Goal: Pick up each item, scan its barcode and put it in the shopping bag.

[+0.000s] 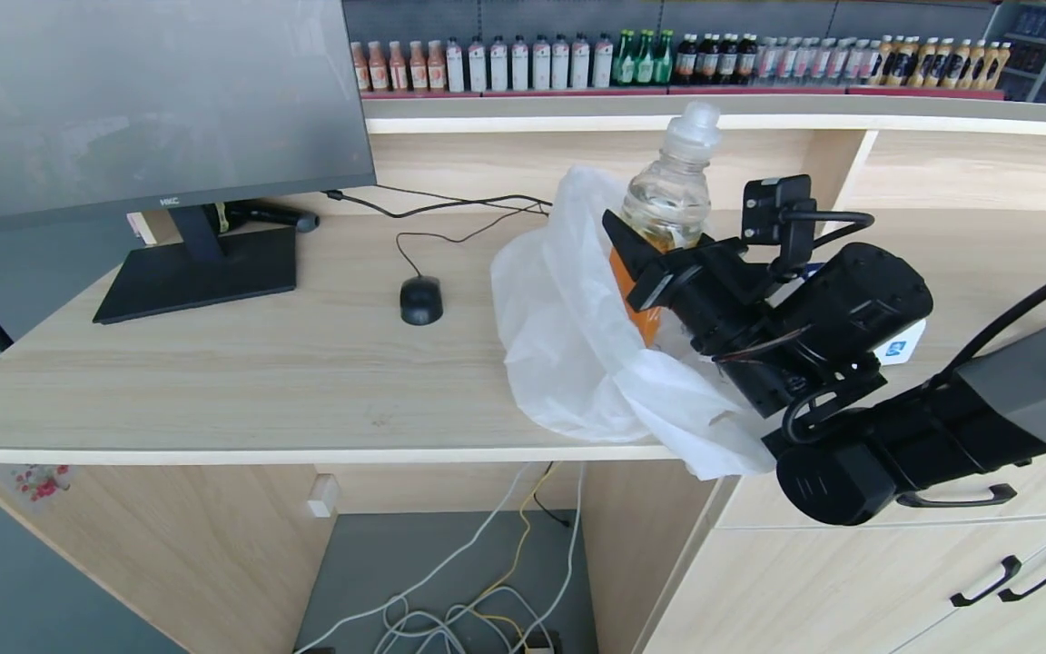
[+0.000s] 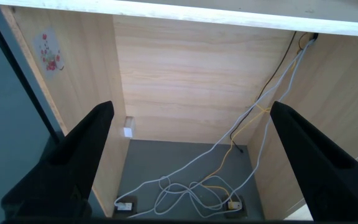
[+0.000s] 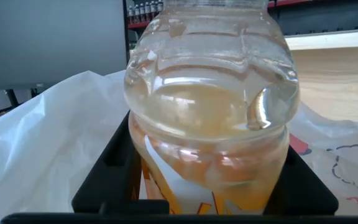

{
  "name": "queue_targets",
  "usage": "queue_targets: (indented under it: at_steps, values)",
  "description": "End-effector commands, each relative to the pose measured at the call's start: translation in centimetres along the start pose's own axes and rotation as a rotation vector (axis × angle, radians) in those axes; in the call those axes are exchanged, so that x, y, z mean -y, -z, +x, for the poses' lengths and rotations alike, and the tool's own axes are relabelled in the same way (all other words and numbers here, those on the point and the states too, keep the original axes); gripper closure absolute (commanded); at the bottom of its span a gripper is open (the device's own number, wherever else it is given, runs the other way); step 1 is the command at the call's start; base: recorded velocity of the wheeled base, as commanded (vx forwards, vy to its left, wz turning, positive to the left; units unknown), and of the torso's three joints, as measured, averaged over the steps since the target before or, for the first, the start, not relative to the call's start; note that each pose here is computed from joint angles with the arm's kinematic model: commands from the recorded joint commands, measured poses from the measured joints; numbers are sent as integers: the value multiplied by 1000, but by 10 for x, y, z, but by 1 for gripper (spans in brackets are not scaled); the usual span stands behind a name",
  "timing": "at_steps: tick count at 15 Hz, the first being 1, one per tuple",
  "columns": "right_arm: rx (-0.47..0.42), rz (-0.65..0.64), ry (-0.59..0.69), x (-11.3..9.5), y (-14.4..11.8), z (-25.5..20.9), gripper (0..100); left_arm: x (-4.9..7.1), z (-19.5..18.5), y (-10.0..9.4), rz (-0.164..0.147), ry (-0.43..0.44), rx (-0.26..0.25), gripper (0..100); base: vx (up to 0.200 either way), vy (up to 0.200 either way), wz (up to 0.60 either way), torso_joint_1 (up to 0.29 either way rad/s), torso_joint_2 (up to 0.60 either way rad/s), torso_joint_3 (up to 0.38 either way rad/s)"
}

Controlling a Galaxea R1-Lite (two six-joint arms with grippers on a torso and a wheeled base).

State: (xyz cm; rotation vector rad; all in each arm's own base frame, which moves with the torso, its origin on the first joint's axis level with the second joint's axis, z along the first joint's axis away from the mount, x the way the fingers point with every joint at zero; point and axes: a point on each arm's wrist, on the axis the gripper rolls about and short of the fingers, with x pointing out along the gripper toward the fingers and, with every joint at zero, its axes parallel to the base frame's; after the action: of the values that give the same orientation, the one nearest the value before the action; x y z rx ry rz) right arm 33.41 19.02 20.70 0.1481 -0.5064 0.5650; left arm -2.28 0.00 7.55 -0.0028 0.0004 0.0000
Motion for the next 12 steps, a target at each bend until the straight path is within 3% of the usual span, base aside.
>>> queue_targets:
  at_steps: [1,4,12]
  values:
    - [6,8,-16,-7,-1,1,100,0,0,0,0,0,0,0,0,0,0,0,0,0]
    - [12,17,-59,-25,-3,2,100,0,0,0,0,0,0,0,0,0,0,0,0,0]
    - [-45,11,-77,-26,13,-5,100,0,0,0,0,0,0,0,0,0,0,0,0,0]
